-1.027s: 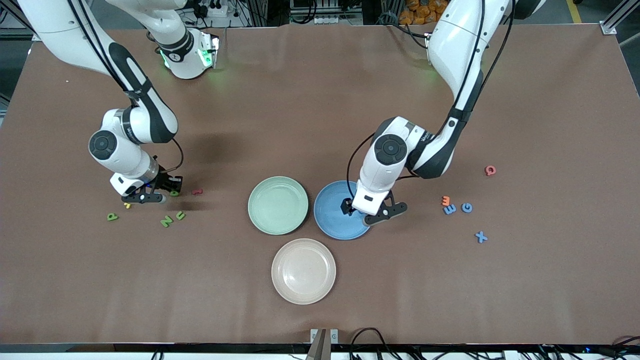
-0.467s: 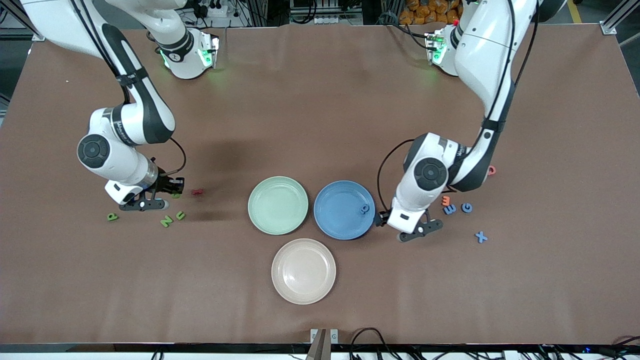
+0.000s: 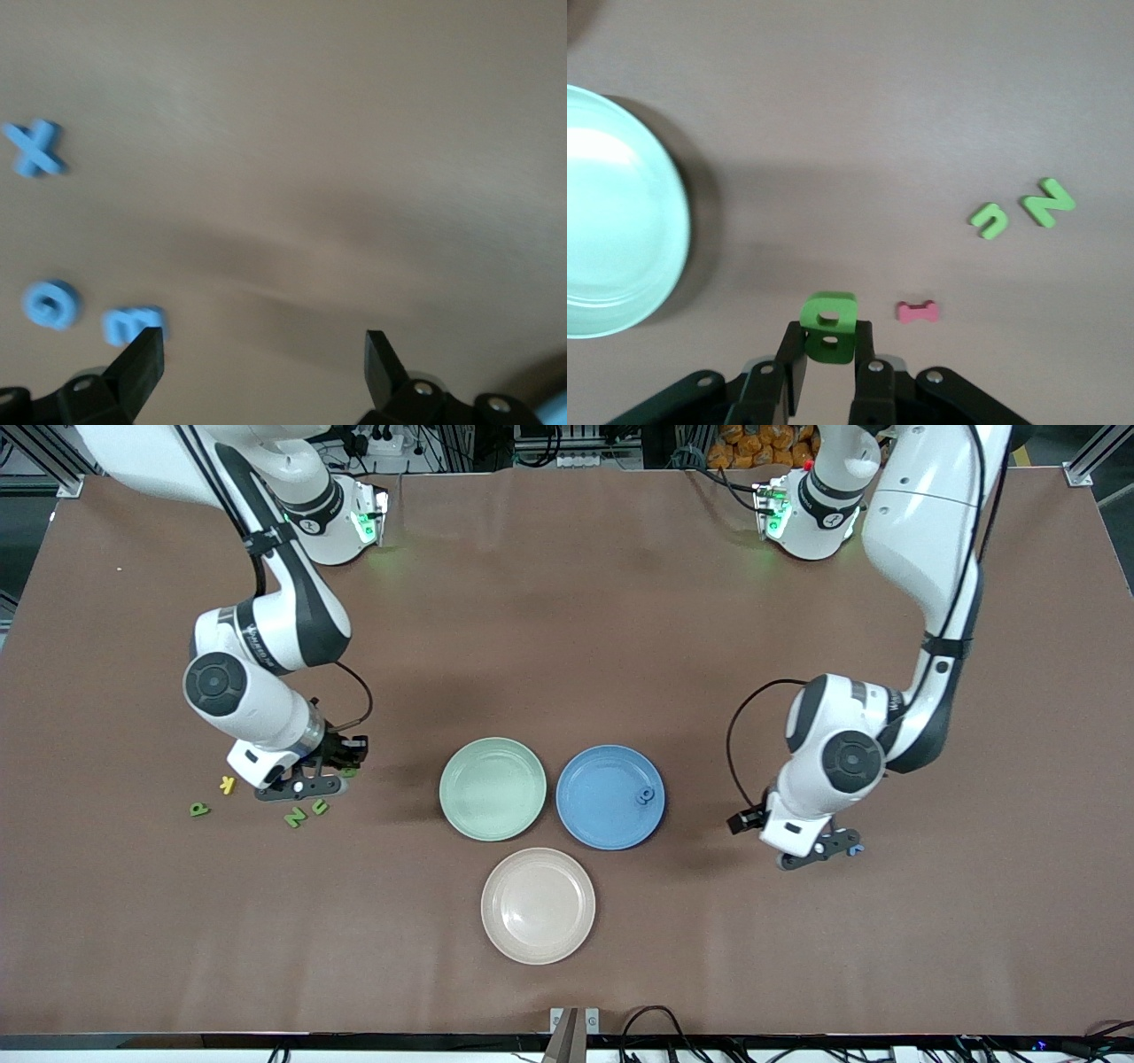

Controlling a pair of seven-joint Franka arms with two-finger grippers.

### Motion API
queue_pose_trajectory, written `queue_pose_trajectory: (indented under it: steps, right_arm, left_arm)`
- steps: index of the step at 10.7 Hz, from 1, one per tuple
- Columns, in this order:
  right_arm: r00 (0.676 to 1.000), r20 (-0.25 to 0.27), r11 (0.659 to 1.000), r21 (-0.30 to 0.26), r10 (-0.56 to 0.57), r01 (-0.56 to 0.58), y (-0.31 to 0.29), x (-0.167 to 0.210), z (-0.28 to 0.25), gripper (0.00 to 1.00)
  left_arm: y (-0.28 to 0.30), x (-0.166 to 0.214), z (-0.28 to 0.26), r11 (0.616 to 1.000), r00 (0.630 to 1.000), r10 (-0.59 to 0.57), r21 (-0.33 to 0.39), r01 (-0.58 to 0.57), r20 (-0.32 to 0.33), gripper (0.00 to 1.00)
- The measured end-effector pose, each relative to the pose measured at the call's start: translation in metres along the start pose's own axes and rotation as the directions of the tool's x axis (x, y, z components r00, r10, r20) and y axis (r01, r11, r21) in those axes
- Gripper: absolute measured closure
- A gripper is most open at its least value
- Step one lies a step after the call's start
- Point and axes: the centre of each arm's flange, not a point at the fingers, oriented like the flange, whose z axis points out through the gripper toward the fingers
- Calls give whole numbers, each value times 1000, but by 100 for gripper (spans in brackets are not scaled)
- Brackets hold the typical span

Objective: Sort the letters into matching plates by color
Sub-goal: 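Carry the green B to the green plate while the left gripper returns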

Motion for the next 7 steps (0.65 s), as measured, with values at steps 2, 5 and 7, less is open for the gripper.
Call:
queue_pose_trajectory:
  steps: [2, 5, 7]
  right_arm:
    - [1000, -20, 1000, 2, -18, 19, -35, 0, -9, 74]
    - [999, -27, 999, 6, -47, 47, -85, -4, -8, 74]
    - [998, -17, 999, 11, -53, 54, -106, 0, 3, 74]
  left_arm:
    - [-35, 16, -2, 1000, 1000, 14, 2, -14, 6, 0]
    - [-46, 5, 6, 1000, 999, 21, 16, -22, 37, 0]
    - [-61, -1, 9, 1000, 998, 6, 28, -8, 57, 0]
